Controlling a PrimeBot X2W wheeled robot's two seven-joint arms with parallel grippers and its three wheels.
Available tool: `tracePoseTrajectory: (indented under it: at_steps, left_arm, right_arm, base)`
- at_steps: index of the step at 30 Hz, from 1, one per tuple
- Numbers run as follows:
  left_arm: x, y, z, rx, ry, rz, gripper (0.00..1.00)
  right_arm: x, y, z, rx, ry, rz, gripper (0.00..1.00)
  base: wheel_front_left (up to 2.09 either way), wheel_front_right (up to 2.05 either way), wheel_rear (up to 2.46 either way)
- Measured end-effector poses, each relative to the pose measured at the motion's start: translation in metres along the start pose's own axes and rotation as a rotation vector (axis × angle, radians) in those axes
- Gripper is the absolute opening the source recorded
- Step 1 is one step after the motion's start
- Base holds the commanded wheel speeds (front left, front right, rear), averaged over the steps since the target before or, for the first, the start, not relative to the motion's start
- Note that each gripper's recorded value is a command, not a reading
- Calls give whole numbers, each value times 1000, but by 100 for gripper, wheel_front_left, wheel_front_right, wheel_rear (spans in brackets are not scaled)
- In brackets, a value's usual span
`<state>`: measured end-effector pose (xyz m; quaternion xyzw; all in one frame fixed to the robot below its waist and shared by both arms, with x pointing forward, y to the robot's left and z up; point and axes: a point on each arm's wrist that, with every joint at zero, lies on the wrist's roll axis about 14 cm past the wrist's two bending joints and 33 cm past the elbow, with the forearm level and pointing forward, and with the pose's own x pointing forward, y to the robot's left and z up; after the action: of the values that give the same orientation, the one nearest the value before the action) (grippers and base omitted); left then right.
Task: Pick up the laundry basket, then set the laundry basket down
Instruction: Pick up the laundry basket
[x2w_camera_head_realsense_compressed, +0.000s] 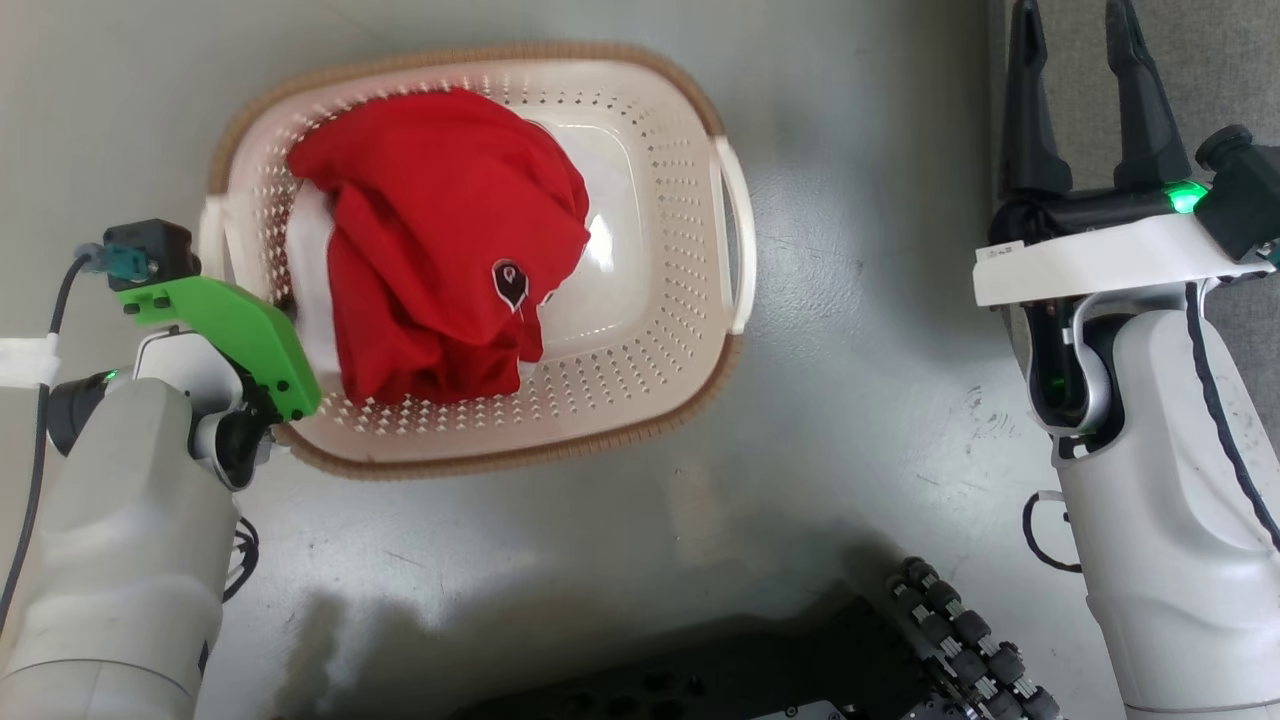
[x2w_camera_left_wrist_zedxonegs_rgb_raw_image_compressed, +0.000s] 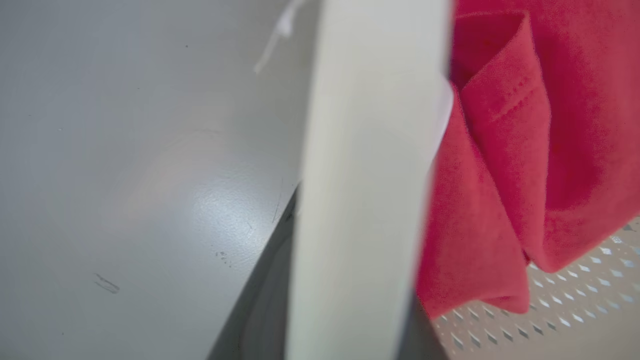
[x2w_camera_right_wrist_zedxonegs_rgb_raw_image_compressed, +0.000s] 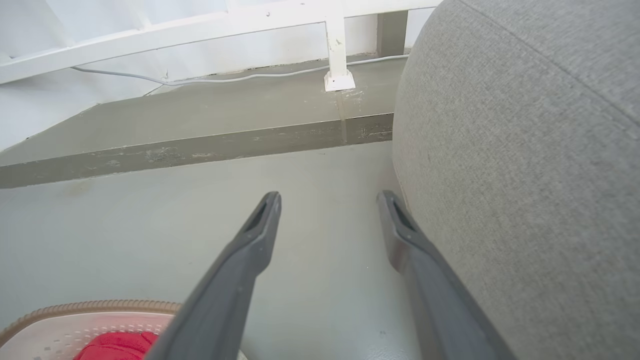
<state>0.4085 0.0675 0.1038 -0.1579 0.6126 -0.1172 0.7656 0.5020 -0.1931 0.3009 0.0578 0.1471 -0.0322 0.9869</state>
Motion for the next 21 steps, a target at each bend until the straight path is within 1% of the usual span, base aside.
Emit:
tracePoseTrajectory:
  at_steps: [2, 6, 9, 12, 16, 18, 21]
  left_arm:
    - [1, -4, -2, -15, 7, -10, 100]
    - [2, -9, -7, -6, 24, -25, 100]
    - [1, -10, -2, -1, -1, -27, 100]
    - [-4, -11, 16, 18, -81, -29, 100]
    - [-16, -20, 50, 67, -228, -47, 100]
    - [-25, -23, 65, 75, -300, -51, 100]
    - [-41, -32, 85, 132, -401, -61, 100]
  right_arm:
    - [0, 0, -1, -15, 2, 2, 100]
    - [0, -2, -1, -17, 2, -5, 100]
    - [0, -4, 0, -17, 2, -9, 100]
    - [-1, -3, 1, -15, 1, -4, 100]
    - [-3, -3, 9, -17, -10, -5, 100]
    - [-5, -1, 13, -18, -16, 4, 100]
    - [-9, 1, 19, -22, -23, 8, 100]
  base:
    - [0, 0, 0]
    - [0, 0, 0]
    - [0, 0, 0]
    - [0, 0, 0]
    - [0, 0, 0]
    - [0, 0, 0]
    - [0, 0, 0]
